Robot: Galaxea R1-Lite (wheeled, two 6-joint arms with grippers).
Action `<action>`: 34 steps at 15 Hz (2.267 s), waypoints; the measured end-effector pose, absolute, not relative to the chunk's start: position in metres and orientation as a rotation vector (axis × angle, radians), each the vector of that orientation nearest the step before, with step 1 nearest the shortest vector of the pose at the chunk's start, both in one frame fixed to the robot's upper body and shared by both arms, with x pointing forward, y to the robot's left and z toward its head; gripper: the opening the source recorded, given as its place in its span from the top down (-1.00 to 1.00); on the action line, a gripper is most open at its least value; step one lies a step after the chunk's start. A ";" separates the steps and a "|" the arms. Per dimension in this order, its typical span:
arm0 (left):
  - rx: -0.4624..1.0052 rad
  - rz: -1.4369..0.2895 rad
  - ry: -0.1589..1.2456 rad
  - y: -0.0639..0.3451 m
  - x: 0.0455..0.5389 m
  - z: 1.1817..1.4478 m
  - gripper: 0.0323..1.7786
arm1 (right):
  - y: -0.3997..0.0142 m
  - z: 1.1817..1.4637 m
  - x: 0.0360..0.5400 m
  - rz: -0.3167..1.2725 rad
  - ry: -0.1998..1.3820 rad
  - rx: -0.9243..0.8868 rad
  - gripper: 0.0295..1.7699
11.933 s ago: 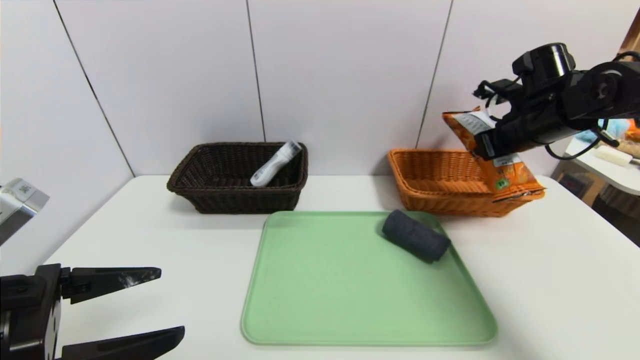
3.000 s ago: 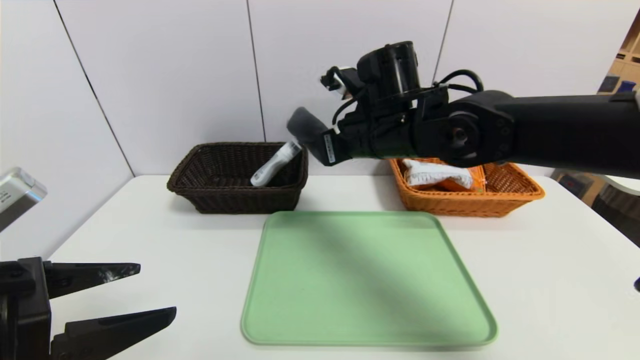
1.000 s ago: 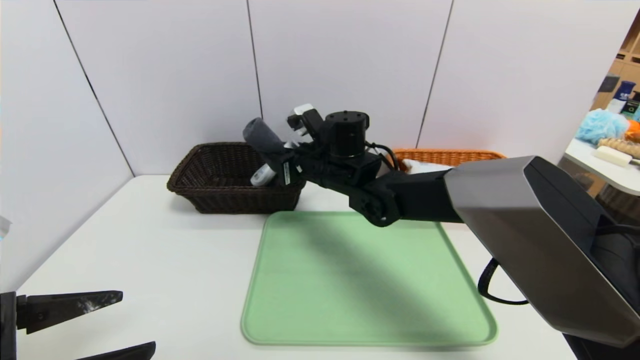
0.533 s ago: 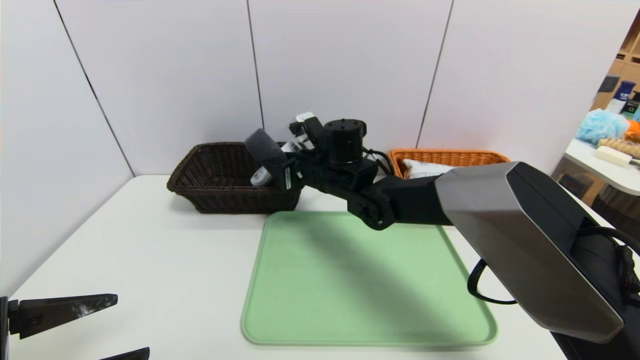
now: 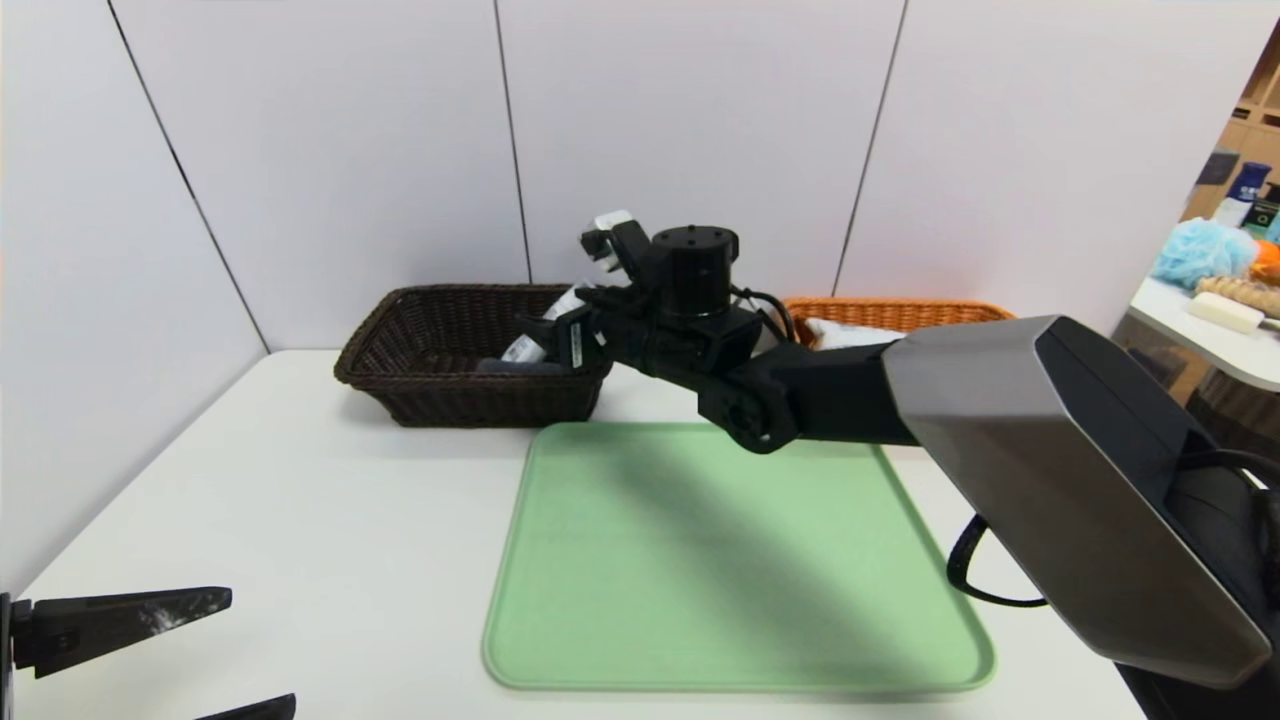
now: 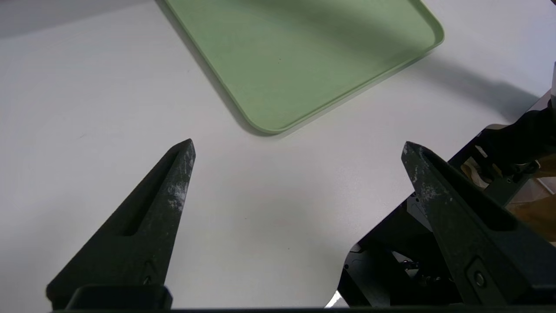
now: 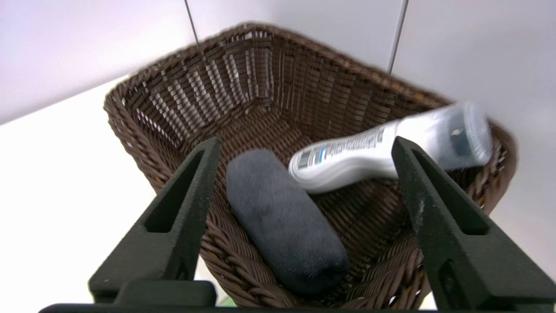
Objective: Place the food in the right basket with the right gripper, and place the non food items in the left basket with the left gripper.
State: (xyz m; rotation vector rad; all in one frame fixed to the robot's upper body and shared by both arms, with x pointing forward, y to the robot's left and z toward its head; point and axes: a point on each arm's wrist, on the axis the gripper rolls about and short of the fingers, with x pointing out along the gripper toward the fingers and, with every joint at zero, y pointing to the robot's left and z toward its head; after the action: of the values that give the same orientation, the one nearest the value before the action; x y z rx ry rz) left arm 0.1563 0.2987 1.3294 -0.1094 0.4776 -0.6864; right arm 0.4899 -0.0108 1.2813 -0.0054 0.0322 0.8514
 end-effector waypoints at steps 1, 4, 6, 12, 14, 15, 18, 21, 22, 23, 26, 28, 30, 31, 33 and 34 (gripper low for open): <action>-0.109 -0.687 0.472 0.299 0.156 1.330 -0.90 | -0.015 1.288 0.490 0.844 0.022 -0.003 -0.61; -0.109 -0.685 0.467 0.299 0.156 1.331 -0.90 | -0.038 1.311 0.494 0.790 -0.004 -0.001 -0.71; -0.110 -0.685 0.461 0.299 0.155 1.332 -0.90 | -0.056 1.328 0.494 0.743 -0.016 -0.004 -0.76; -0.110 -0.692 0.435 0.301 0.152 1.335 -0.90 | -0.107 1.375 0.471 0.629 -0.038 -0.096 -0.85; -0.110 -0.691 0.427 0.301 0.150 1.336 -0.90 | -0.126 1.386 0.457 0.578 -0.001 -0.119 -0.87; -0.109 -0.692 0.421 0.302 0.149 1.336 -0.90 | -0.137 1.392 0.448 0.546 0.023 -0.130 -0.88; -0.110 -0.693 0.403 0.304 0.145 1.338 -0.90 | -0.175 1.409 0.415 0.452 0.112 -0.151 -0.89; -0.112 -0.691 0.368 0.306 0.140 1.345 -0.90 | -0.215 1.421 0.365 0.364 0.207 -0.166 -0.91; -0.114 -0.681 0.356 0.307 0.140 1.348 -0.90 | -0.227 1.422 0.346 0.332 0.242 -0.170 -0.91; -0.116 -0.673 0.346 0.307 0.139 1.350 -0.90 | -0.240 1.422 0.328 0.302 0.270 -0.173 -0.91; -0.115 -0.627 0.335 0.310 0.139 1.353 -0.90 | -0.280 1.417 0.269 0.210 0.347 -0.174 -0.91; -0.109 -0.570 0.339 0.313 0.137 1.356 -0.90 | -0.299 1.406 0.232 0.164 0.392 -0.174 -0.91; -0.070 -0.498 0.338 0.317 0.134 1.358 -0.90 | -0.314 1.396 0.200 0.110 0.438 -0.172 -0.91; -0.056 -0.461 0.337 0.319 0.132 1.358 -0.90 | -0.322 1.392 0.186 0.071 0.456 -0.166 -0.91; -0.056 -0.410 0.335 0.321 0.127 1.359 -0.90 | -0.331 1.390 0.163 0.001 0.449 -0.150 -0.91; -0.057 -0.385 0.338 0.323 0.123 1.358 -0.90 | -0.334 1.390 0.153 -0.029 0.428 -0.141 -0.91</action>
State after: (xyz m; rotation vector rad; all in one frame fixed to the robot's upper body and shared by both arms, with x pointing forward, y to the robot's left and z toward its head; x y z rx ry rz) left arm 0.1227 0.3231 1.3584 -0.0572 0.3380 -0.3854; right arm 0.1533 -0.3341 1.3895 -0.1406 0.4281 -0.0286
